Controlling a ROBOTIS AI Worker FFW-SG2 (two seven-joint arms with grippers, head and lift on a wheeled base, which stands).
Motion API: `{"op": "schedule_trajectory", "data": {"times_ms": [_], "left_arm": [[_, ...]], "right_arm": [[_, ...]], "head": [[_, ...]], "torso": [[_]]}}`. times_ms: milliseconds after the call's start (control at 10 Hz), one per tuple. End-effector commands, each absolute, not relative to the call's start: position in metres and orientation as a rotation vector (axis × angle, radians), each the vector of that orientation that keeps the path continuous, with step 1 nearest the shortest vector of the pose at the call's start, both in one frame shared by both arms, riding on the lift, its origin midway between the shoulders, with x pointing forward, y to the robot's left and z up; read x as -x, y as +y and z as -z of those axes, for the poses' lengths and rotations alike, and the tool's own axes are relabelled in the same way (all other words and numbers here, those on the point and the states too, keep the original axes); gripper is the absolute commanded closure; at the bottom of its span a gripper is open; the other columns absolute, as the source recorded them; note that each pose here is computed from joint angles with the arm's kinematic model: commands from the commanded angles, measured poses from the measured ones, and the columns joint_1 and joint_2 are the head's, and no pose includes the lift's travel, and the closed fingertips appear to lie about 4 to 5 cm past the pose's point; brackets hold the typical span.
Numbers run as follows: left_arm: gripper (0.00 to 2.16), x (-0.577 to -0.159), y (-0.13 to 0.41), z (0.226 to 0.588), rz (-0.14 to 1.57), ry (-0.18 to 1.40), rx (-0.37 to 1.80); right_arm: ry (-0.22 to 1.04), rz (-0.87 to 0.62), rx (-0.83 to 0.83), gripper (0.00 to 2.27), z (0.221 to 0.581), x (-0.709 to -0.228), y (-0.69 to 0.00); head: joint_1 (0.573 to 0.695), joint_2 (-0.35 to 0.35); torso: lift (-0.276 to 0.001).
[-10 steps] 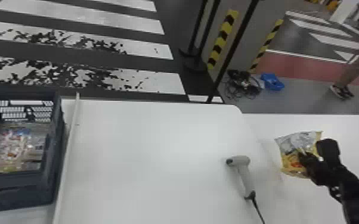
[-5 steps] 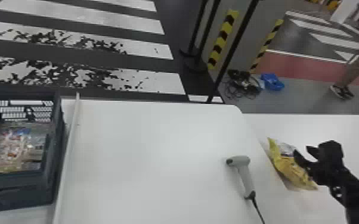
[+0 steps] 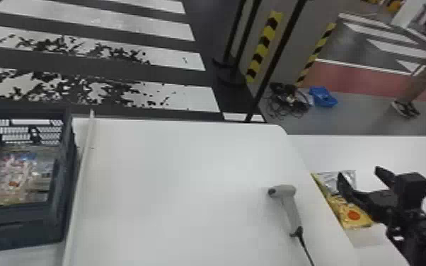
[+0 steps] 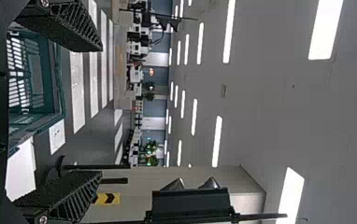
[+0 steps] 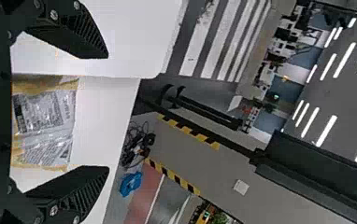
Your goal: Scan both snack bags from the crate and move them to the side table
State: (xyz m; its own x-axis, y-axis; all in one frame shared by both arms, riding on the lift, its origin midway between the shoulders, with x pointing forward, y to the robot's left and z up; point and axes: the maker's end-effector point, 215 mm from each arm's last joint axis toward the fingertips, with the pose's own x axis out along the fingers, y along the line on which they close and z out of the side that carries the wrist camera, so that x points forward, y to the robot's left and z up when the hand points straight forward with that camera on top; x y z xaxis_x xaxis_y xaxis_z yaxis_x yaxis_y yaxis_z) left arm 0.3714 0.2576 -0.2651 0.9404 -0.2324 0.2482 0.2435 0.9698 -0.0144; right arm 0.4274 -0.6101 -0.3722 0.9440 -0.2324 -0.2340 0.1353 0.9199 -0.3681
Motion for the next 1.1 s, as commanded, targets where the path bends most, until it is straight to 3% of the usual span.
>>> {"op": "schedule_trajectory", "data": {"times_ms": [0, 300, 700, 1000], "left_arm": [[0.05, -0.373, 0.257, 0.263, 0.241, -0.253, 0.049], [0.06, -0.373, 0.256, 0.263, 0.239, -0.247, 0.052], [0.06, -0.385, 0.244, 0.280, 0.252, -0.166, 0.066], [0.06, -0.385, 0.243, 0.268, 0.251, -0.170, 0.073]], "right_arm": [[0.188, 0.156, 0.236, 0.03, 0.342, -0.425, -0.554], [0.090, 0.075, 0.014, 0.04, 0.315, -0.433, -0.468], [0.033, -0.017, -0.162, 0.07, 0.327, -0.431, -0.362], [-0.010, -0.060, -0.152, 0.07, 0.326, -0.417, -0.328]], "head": [[0.695, -0.350], [0.695, -0.350], [0.695, -0.212], [0.695, -0.147]], "torso": [[-0.095], [-0.095], [-0.095], [-0.095]]}}
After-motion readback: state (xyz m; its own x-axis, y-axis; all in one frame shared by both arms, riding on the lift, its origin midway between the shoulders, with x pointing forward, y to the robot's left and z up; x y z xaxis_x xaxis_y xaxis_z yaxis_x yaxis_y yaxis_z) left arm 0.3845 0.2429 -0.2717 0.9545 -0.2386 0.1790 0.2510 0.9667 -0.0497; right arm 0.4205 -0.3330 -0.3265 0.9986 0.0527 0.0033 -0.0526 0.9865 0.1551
